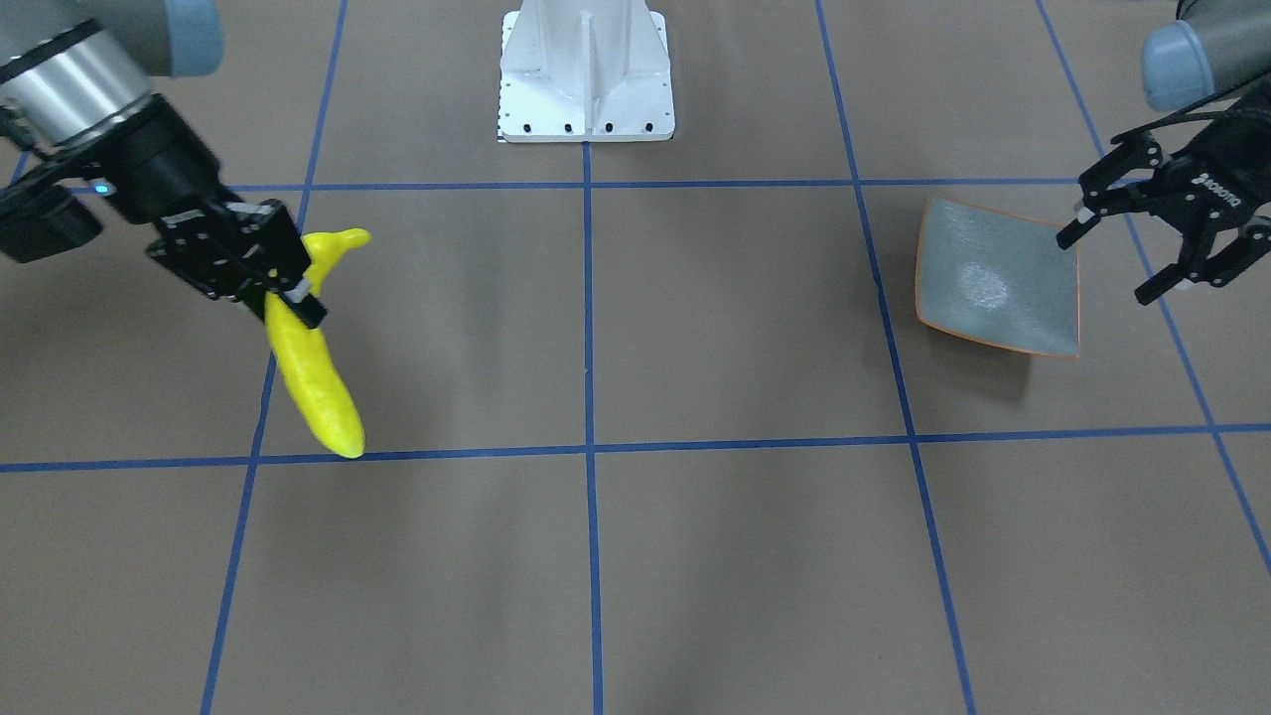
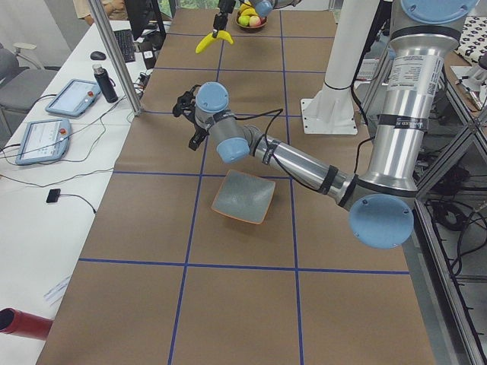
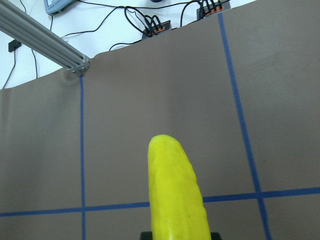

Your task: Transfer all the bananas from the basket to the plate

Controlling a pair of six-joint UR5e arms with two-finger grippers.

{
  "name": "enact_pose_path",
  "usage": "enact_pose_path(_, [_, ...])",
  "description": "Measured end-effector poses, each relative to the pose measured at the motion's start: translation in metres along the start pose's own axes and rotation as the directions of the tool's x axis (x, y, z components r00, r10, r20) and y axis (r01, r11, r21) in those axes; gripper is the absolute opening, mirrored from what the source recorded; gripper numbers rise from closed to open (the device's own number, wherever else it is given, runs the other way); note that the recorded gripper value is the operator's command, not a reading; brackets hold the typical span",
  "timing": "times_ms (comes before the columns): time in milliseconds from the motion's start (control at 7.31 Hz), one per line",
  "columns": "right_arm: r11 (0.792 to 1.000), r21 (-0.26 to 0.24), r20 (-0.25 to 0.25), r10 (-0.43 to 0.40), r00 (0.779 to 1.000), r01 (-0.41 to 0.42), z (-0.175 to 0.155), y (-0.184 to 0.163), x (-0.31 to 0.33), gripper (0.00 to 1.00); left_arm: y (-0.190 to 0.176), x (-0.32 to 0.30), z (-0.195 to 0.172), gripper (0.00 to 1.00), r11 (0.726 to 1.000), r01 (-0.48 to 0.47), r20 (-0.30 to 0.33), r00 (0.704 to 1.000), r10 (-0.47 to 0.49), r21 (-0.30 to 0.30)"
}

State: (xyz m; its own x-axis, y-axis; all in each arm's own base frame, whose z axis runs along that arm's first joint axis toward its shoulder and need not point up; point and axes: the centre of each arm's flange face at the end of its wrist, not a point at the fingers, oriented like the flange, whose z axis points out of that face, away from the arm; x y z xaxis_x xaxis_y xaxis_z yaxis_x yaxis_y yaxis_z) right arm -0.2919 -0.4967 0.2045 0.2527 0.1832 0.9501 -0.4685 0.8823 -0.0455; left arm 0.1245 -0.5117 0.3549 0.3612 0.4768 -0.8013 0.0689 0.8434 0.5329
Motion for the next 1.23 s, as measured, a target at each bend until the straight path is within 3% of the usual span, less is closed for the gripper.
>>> enact_pose_path(410, [0.994,0.063,0.056,0.081,0.995,-0.085,0.040,0.096,-0.076,0.00,-0.023,0.090,0.050,1.00,0.996,0.083,-0.146,0.985,-0.088,-0.039])
enact_pose_path(821, [0.987,0.063,0.014,0.150,0.989,-0.151,0.044,0.138,-0.140,0.00,-0.033,0.159,0.086,1.00,0.993,0.074,-0.237,0.967,-0.095,-0.095])
enact_pose_path(1231, [0.979,0.049,0.022,0.197,0.980,-0.198,0.050,0.160,-0.171,0.00,-0.019,0.203,0.115,1.00,0.989,0.014,-0.308,0.950,-0.059,-0.146])
